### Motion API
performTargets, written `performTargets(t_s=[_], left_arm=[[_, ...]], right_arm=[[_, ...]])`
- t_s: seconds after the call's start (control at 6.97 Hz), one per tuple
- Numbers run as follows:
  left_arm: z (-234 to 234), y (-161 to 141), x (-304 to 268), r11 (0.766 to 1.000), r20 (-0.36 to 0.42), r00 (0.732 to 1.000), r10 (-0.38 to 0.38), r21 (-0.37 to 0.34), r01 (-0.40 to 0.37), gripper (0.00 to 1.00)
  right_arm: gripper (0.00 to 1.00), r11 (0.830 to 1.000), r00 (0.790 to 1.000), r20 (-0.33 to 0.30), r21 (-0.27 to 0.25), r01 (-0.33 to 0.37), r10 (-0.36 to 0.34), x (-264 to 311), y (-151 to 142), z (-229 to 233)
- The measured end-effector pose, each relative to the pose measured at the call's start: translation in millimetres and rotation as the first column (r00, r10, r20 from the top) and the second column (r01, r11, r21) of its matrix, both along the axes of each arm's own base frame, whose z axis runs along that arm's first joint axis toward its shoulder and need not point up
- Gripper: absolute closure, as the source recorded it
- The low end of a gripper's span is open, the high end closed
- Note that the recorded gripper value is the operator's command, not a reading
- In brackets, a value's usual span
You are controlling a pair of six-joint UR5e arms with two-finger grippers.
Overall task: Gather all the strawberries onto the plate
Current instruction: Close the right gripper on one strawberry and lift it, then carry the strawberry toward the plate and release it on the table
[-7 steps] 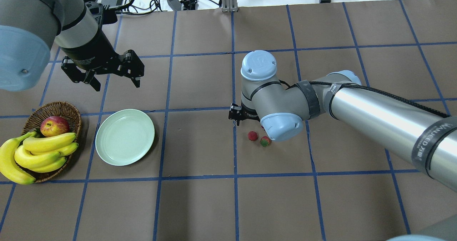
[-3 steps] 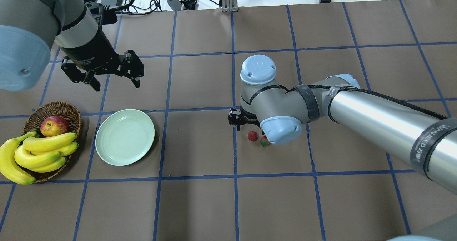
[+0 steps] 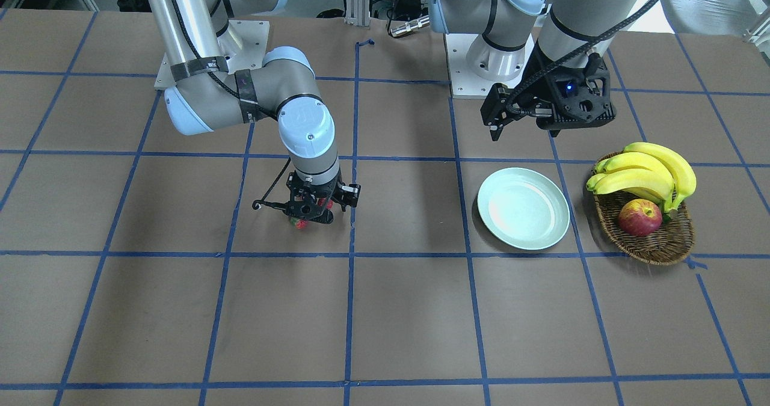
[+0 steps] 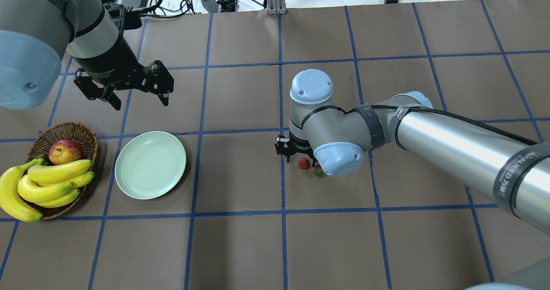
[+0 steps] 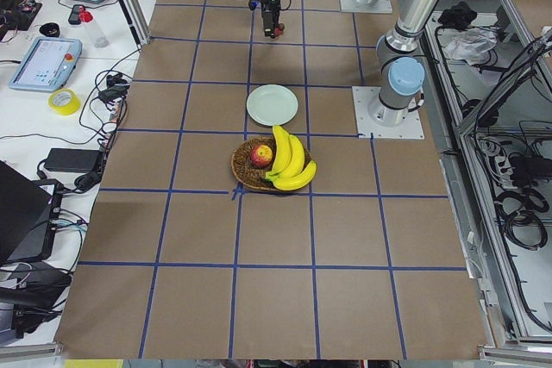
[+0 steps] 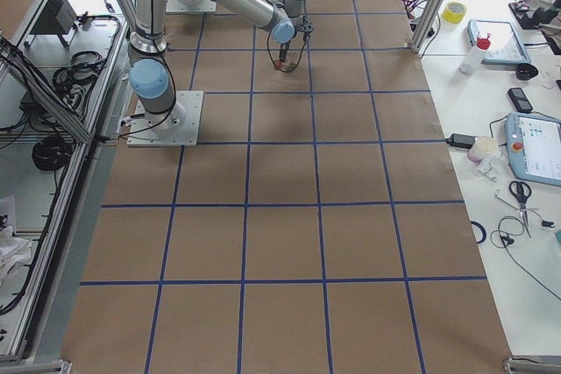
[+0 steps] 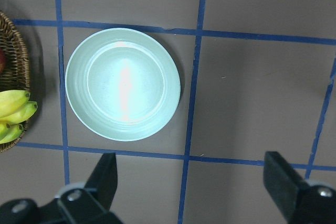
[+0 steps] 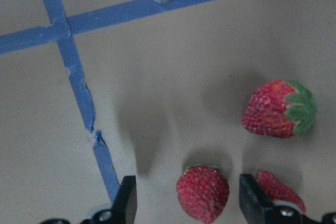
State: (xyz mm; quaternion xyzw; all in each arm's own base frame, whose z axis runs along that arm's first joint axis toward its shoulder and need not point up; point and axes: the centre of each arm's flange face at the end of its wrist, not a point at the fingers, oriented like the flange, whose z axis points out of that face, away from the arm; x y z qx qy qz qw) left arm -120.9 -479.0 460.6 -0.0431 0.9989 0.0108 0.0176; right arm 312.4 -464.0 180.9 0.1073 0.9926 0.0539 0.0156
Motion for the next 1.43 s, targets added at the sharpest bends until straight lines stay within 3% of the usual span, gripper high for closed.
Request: performTargets(t_s=[0.29, 0.72, 1.0, 1.43], left_arm=[[-0.6, -0.3, -0.1, 1.000, 0.000, 1.000, 0.000, 0.001, 0.000, 0.00], [-5.3, 0.9, -0.3, 1.000, 0.000, 1.000, -0.001, 0.009, 0.001, 0.00], [-6.5, 1.9, -0.5, 1.000, 0.001, 1.000, -0.002, 0.011, 0.002, 0.00], [-6.8, 2.2, -0.3, 1.000, -0.001, 1.000, -0.001, 0.011, 0.001, 0.00]], right_arm=[[0.77, 1.000, 1.000, 0.002, 0.002, -0.009, 0.009, 0.1, 0.2, -0.1], [0.80, 1.000, 1.000, 0.005, -0.016, -0.011, 0.011, 1.0, -3.3, 8.3], [0.80, 0.998, 1.000, 0.025, -0.062, 0.011, -0.010, 13.3, -17.0, 28.9], [0.80, 0.995, 0.996, 0.077, -0.087, 0.050, -0.043, 79.2, -17.0, 38.9]])
